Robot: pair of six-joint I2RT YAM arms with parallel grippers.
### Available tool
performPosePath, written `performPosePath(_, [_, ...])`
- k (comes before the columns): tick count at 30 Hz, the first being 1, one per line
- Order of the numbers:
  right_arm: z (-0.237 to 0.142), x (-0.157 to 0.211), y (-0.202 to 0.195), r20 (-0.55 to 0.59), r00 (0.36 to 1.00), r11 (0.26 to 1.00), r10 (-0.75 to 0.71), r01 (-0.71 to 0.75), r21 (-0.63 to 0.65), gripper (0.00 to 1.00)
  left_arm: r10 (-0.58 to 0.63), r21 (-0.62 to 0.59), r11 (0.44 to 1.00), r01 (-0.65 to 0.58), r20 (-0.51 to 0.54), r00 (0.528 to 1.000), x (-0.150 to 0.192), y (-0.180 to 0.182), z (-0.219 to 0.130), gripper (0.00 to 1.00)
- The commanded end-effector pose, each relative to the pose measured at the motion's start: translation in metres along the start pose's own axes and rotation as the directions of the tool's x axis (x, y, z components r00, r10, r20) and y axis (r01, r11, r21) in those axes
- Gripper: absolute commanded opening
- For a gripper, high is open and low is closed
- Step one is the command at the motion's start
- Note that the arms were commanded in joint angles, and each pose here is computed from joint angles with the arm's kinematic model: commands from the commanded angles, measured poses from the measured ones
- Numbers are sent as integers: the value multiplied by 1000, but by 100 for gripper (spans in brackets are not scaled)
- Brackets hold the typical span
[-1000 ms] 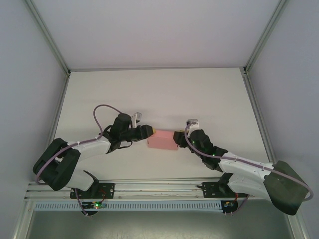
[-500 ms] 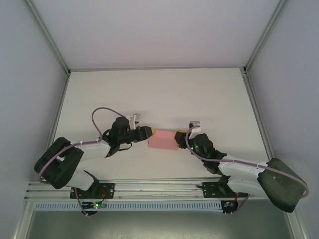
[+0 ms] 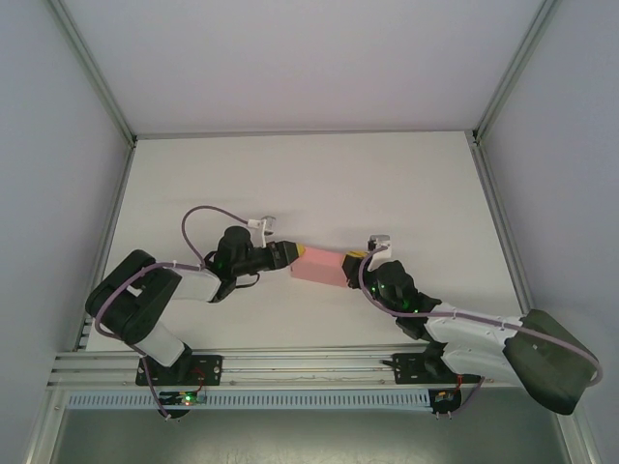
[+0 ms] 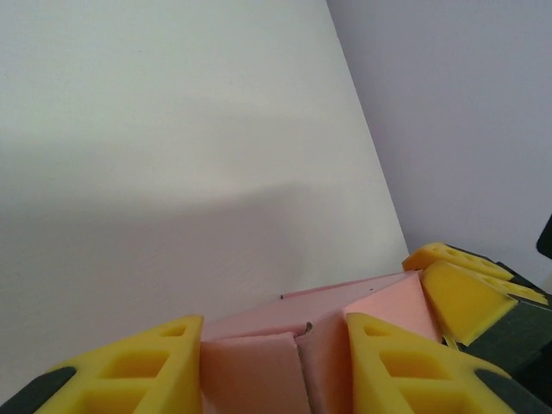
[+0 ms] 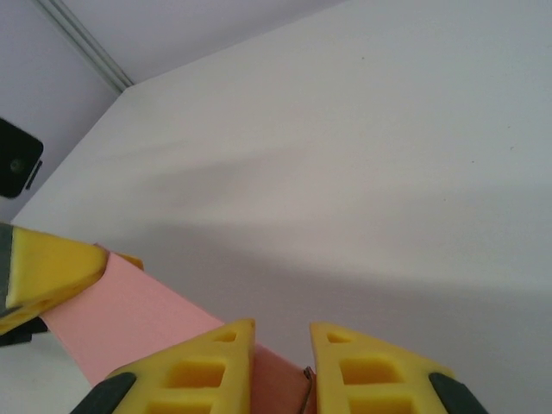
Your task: Assemble paper box
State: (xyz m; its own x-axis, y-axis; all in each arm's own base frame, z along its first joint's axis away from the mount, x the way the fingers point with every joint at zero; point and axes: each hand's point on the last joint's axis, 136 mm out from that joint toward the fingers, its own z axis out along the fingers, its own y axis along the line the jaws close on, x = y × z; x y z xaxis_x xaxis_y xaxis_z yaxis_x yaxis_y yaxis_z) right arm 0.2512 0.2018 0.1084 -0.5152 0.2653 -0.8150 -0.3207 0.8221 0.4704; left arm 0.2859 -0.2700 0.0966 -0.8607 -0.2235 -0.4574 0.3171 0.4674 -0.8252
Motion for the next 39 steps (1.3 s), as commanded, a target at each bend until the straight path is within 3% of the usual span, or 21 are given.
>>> performPosePath(1, [-12, 66, -21, -280, 954, 992, -111, 126, 34, 17, -146, -212, 974, 81, -311, 939, 87, 46, -16, 2])
performPosePath(3, [-13, 57, -16, -260, 960, 993, -101, 114, 33, 21, -119, -228, 972, 52, -295, 948, 76, 38, -19, 19])
performPosePath(5, [-13, 45, -10, -243, 965, 993, -102, 113, 32, 26, -75, -226, 974, 10, -283, 956, 63, 26, -23, 25])
performPosePath(9, [-10, 20, 12, -215, 969, 993, -120, 121, -9, 34, -20, -245, 969, -40, -241, 970, 35, 6, -26, 50])
performPosePath(10, [-9, 13, 18, -211, 969, 992, -126, 125, -15, 38, -2, -246, 968, -56, -232, 973, 27, 0, -26, 66])
performPosePath(11, [-7, 6, 22, -206, 969, 991, -136, 136, -13, 44, 12, -250, 966, -69, -221, 975, 21, -4, -27, 92])
performPosePath(12, [-6, -1, 26, -206, 967, 988, -151, 151, -15, 46, 26, -269, 960, -83, -208, 978, 13, -6, -28, 100])
performPosePath(17, [2, -36, 49, -217, 938, 963, -271, 263, -62, 66, 140, -403, 894, -196, -164, 976, -29, -19, -48, 100])
performPosePath(19, [4, -36, 67, -242, 891, 921, -385, 352, -171, 82, 175, -488, 848, -208, -114, 978, -49, -20, -66, 100])
performPosePath(20, [3, -29, 77, -260, 850, 882, -458, 398, -252, 95, 183, -536, 820, -201, -87, 979, -58, -18, -77, 100])
performPosePath(21, [2, -20, 86, -275, 800, 833, -534, 441, -336, 98, 191, -596, 782, -184, -53, 980, -68, -14, -90, 100])
performPosePath(23, [-5, 4, 98, -297, 682, 716, -669, 484, -503, 98, 187, -712, 691, -125, 9, 982, -81, 4, -116, 100])
performPosePath(25, [-3, 18, 93, -323, 569, 640, -756, 540, -546, 98, 164, -781, 621, -63, 51, 985, -87, 22, -138, 100])
performPosePath(30, [7, 42, 80, -314, 318, 446, -895, 599, -665, 98, 141, -822, 570, -6, 91, 986, -80, 45, -163, 100])
performPosePath(37, [37, 54, 61, -367, 185, 400, -912, 605, -689, 98, 136, -854, 518, 51, 141, 981, -60, 58, -191, 100])
performPosePath(39, [35, 62, 59, -378, 152, 393, -913, 573, -720, 94, 136, -855, 516, 54, 144, 980, -55, 60, -195, 100])
